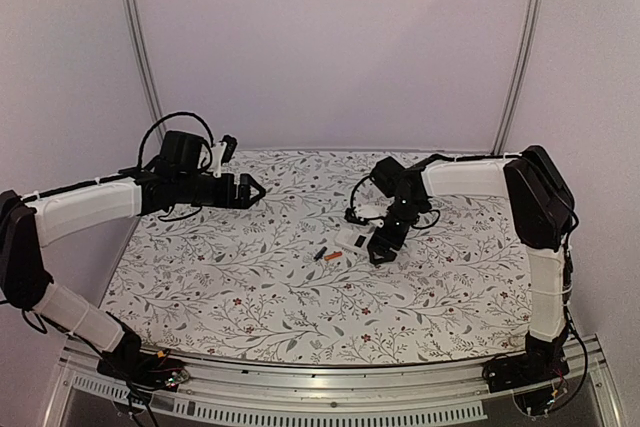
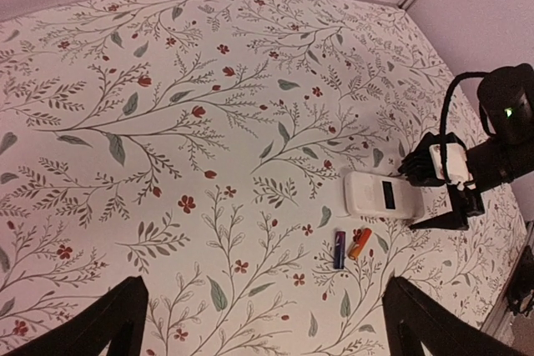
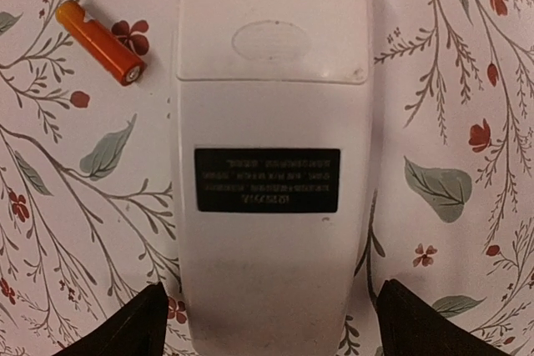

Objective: Load the batteries into the remote control
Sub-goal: Pick up the remote control from the center of the board, then pass from the right arm to the left

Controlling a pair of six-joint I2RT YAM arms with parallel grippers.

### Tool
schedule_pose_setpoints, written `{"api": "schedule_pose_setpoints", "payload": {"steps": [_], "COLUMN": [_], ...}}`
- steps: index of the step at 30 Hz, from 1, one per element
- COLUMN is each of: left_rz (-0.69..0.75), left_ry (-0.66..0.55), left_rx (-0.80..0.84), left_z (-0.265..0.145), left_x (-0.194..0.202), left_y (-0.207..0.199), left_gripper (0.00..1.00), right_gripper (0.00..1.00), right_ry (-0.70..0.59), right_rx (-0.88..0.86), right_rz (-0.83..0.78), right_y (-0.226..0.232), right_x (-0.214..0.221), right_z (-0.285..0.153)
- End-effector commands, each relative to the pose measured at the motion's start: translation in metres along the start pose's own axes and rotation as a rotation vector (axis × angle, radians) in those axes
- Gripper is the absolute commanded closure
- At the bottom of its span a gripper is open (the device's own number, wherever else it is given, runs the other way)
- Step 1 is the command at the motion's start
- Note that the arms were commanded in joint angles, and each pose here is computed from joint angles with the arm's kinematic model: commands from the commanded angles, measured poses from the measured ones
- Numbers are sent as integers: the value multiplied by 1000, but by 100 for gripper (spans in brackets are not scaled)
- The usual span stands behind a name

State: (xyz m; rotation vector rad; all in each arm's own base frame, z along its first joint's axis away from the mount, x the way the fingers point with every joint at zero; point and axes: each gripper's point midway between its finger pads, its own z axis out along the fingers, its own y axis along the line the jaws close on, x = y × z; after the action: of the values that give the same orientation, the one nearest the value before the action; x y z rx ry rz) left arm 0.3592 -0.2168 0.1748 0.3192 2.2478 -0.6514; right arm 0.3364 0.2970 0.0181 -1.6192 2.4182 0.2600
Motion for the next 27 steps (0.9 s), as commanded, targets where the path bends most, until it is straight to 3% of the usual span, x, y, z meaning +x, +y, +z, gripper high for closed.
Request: {"api": "schedule_pose_setpoints", "payload": {"steps": [1,7,14,20,27], "left_rz": [5,-3,-9,-59,-172], "left_ry": [-1,-13,-33,-33,97], "left_rx": [3,11,66,147,379], "left_z": [5,3,0,-9,-11], "left_x": [-3,-9,-19,-25,2], "left_y": [-4,-6,-18,-35,-77], "left_gripper": [0,0,0,1,15], "right_gripper": [16,35,57,60,61], "right_ry": [77,86,5,-127,-173], "right_rx": [22,29,38,110,194], "right_rz": [-32,-52,-86,-173,-325], "right_y": [1,2,5,24,69], "right_x": [9,12,-4,-36,-50], "right_z": [11,9,-20,-81,-126]}}
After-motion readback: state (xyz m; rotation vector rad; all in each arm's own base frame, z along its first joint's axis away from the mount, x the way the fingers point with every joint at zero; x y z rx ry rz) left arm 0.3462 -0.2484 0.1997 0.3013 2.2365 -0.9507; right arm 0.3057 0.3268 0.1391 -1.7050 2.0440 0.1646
